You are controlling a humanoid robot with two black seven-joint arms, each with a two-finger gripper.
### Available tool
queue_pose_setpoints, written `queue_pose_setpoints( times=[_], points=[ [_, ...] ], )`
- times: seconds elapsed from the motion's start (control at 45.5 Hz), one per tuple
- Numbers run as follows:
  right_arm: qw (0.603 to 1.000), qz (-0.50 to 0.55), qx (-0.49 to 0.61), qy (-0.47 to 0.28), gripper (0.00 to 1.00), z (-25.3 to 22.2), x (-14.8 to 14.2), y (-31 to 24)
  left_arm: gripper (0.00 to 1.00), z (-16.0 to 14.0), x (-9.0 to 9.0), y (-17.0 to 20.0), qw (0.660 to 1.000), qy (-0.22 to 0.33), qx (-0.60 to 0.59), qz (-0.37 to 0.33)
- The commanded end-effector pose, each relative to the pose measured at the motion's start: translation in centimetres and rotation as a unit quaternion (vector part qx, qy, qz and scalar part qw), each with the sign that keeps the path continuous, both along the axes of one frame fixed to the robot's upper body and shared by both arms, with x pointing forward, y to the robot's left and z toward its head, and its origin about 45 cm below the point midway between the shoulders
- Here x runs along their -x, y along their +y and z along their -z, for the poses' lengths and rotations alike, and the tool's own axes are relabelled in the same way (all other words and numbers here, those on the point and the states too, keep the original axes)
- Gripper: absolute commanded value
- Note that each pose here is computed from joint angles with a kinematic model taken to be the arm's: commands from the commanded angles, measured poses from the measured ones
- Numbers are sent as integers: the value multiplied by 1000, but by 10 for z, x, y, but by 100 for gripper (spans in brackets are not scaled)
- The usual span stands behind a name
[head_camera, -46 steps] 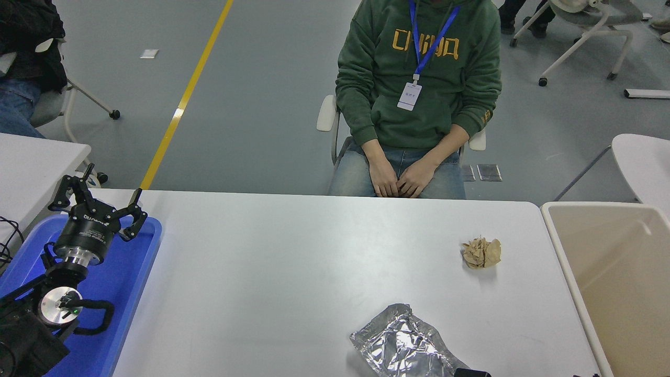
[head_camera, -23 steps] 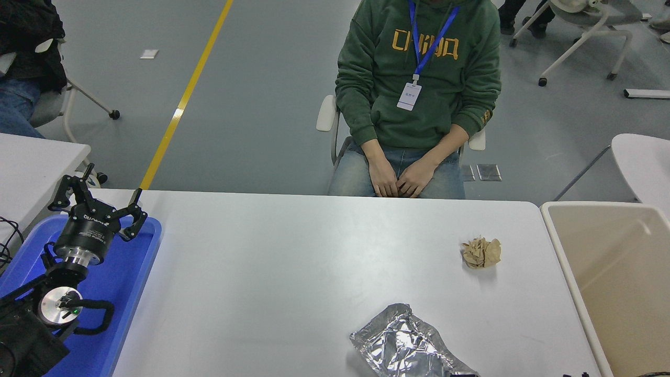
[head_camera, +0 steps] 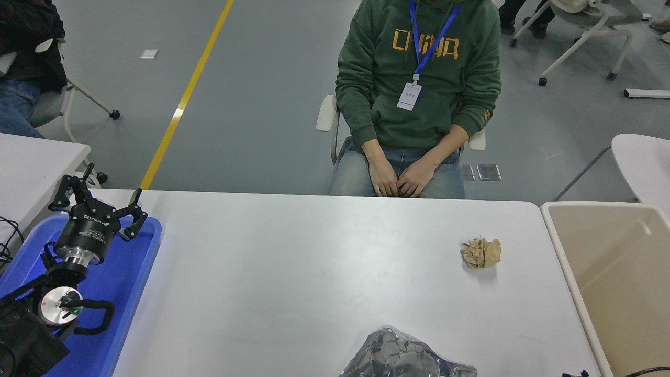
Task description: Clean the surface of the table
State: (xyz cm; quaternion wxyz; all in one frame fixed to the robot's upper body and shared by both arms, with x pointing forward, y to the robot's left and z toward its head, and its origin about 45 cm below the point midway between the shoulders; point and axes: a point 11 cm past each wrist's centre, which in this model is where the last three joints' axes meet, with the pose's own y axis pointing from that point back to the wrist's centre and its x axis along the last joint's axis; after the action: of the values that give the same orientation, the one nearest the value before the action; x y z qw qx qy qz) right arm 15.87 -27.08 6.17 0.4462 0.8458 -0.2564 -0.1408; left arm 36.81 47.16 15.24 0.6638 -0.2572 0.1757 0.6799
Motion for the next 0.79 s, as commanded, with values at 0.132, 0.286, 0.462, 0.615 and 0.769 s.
queue_pose_setpoints(
  times=[0.132,0.286,0.462,0.615,0.769],
  points=[
    [1000,9,2,4,0,-1,0,-3,100,0,0,0,1000,0,0,0],
    [1000,16,11,3,0,-6,-1,-17,100,0,0,0,1000,0,0,-1],
    [999,22,23,-2,0,-29,-10,-46,100,0,0,0,1000,0,0,0],
    [998,37,45,-3,0,-56,-14,-89,100,0,0,-1,1000,0,0,0],
    [997,52,63,2,0,-88,-9,-130,100,0,0,0,1000,0,0,-1]
  ],
)
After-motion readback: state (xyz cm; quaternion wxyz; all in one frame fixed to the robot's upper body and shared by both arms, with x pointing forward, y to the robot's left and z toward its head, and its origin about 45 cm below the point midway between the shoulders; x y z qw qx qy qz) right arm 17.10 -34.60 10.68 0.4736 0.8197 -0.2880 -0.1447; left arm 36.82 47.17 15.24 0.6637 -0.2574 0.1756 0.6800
